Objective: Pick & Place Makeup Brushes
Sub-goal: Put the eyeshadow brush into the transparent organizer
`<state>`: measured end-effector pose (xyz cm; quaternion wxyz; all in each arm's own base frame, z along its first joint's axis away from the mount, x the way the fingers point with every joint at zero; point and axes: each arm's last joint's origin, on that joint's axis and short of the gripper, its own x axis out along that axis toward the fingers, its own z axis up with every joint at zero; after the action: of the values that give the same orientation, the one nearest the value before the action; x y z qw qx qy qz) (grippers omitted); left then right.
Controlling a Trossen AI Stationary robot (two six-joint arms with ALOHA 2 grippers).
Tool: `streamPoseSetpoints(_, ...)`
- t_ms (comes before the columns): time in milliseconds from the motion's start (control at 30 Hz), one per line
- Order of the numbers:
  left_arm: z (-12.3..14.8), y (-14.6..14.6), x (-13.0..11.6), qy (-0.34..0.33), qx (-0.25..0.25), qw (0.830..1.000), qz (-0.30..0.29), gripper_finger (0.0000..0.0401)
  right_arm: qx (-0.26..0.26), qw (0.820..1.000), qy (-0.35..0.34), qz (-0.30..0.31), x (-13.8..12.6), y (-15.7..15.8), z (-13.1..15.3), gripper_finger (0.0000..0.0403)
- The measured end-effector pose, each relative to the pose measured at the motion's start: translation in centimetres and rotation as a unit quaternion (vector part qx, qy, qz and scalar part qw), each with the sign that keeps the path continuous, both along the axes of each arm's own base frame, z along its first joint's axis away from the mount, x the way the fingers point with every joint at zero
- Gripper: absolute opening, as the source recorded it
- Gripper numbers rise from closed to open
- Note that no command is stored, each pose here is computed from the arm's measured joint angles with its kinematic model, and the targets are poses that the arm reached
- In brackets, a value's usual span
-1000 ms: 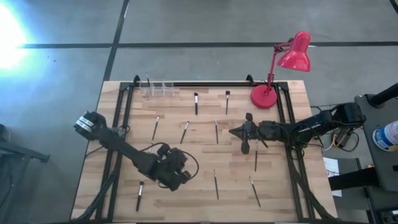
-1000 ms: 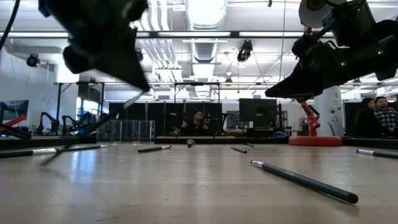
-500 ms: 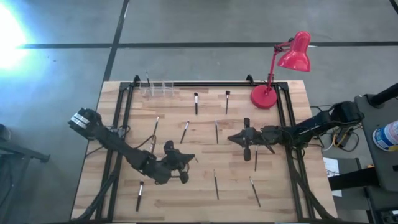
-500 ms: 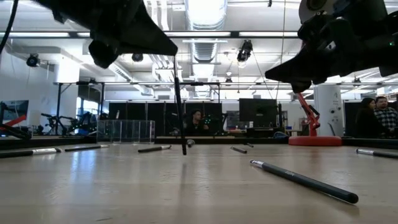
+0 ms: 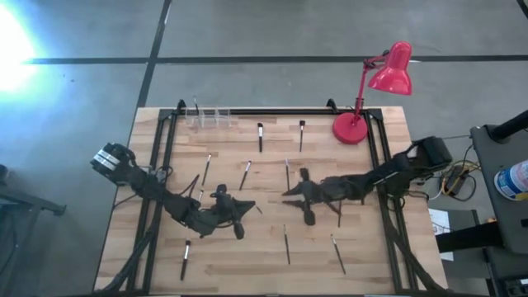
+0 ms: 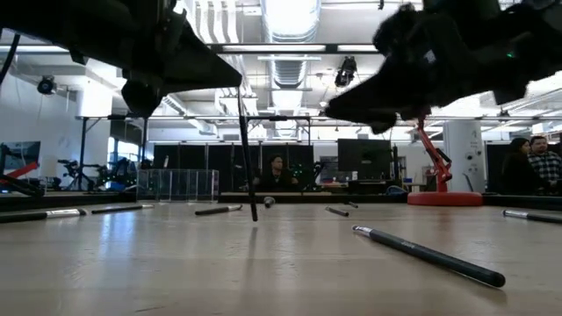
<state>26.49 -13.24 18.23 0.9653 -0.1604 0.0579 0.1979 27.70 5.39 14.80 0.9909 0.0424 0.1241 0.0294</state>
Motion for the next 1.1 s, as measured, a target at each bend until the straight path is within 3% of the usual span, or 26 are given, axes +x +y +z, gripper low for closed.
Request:
streamPoseSetpoints(167,0.1,0.0,0.0,0.0,0.008,1.0,-0.002,0.0,0.013,0.998,-0.021,0.062,3.2,1.2,0.1,0.0167)
streamPoseSetpoints(400,0.2,0.0,0.1,-0.002,0.009,1.0,-0.004,0.0,0.01,0.998,-0.006,0.063,5.9,1.7,-1.5,0.0196)
streamPoseSetpoints(800,0.3,0.0,0.1,-0.005,0.013,1.0,-0.007,0.0,0.01,0.999,-0.016,0.027,8.2,1.2,-3.8,0.0167)
streamPoseSetpoints(1100,0.5,0.1,0.2,-0.009,0.017,1.0,-0.004,0.0,0.007,0.999,-0.025,0.03,8.6,1.2,-3.4,0.0108)
